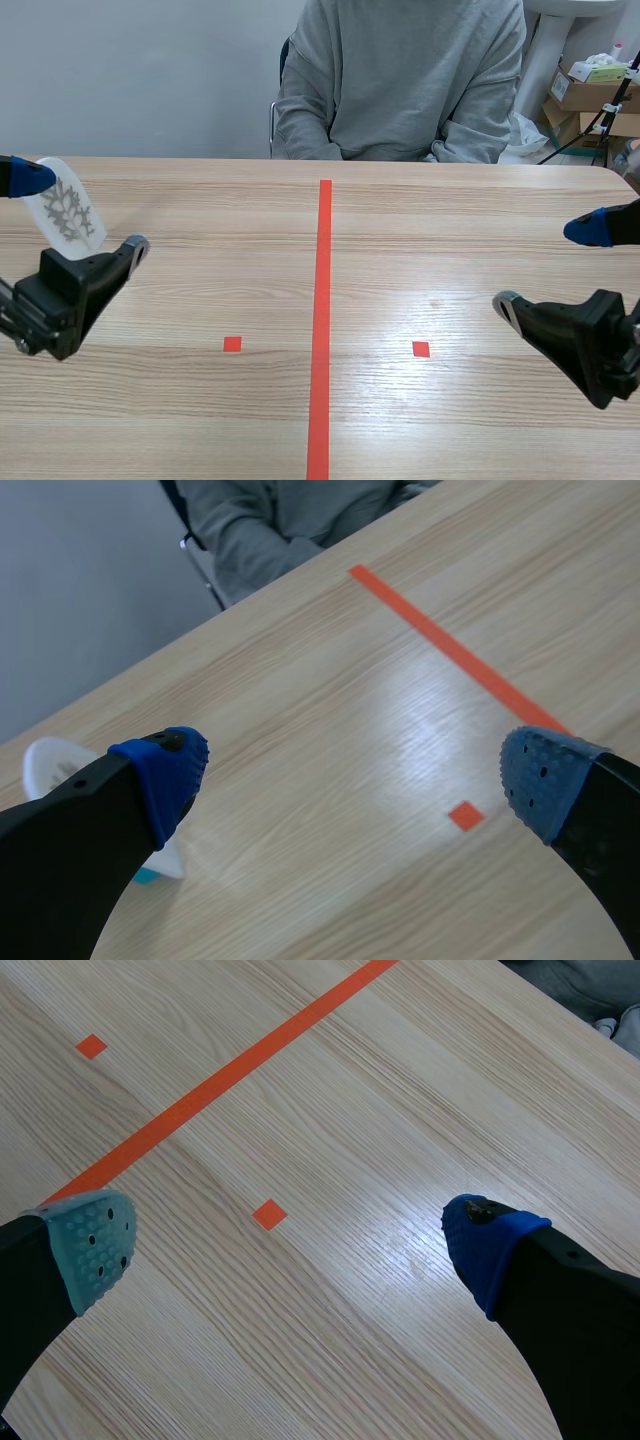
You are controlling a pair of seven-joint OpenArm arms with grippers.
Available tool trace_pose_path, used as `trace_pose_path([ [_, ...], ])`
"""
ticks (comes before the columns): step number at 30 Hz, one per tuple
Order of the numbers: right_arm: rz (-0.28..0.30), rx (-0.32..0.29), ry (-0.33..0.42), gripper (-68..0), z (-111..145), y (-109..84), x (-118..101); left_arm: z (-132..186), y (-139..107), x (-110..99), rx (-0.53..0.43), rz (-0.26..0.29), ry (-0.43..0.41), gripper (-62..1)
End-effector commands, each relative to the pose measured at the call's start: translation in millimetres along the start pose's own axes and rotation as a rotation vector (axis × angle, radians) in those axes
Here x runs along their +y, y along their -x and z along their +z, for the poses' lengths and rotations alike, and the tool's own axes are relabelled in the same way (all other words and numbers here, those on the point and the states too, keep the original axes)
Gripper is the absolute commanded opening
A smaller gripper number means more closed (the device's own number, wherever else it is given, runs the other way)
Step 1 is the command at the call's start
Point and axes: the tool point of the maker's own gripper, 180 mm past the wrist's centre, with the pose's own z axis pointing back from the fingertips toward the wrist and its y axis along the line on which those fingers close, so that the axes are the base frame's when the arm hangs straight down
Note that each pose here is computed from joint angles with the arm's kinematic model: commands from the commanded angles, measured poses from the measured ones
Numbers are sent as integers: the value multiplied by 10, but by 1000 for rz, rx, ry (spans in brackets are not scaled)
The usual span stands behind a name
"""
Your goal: Do the leaf sorting experiment
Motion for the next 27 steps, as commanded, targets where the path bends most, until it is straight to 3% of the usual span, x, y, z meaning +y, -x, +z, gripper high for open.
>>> trace_pose_path([
  [1, 10, -27, 8, -41, 0, -79, -44, 31, 16, -35, 0, 23, -4, 14],
  [9, 10, -28, 8, -41, 0, -81, -44, 220, -304, -514, -55, 61, 119, 14],
  [16, 7, -36, 6, -41, 0, -94, -42, 222, -375, -522, -99, 81, 124, 14],
  [27, 7, -39, 6, -41, 1, -100, -42, 199, -119, -484, -39, 109, 110, 14],
])
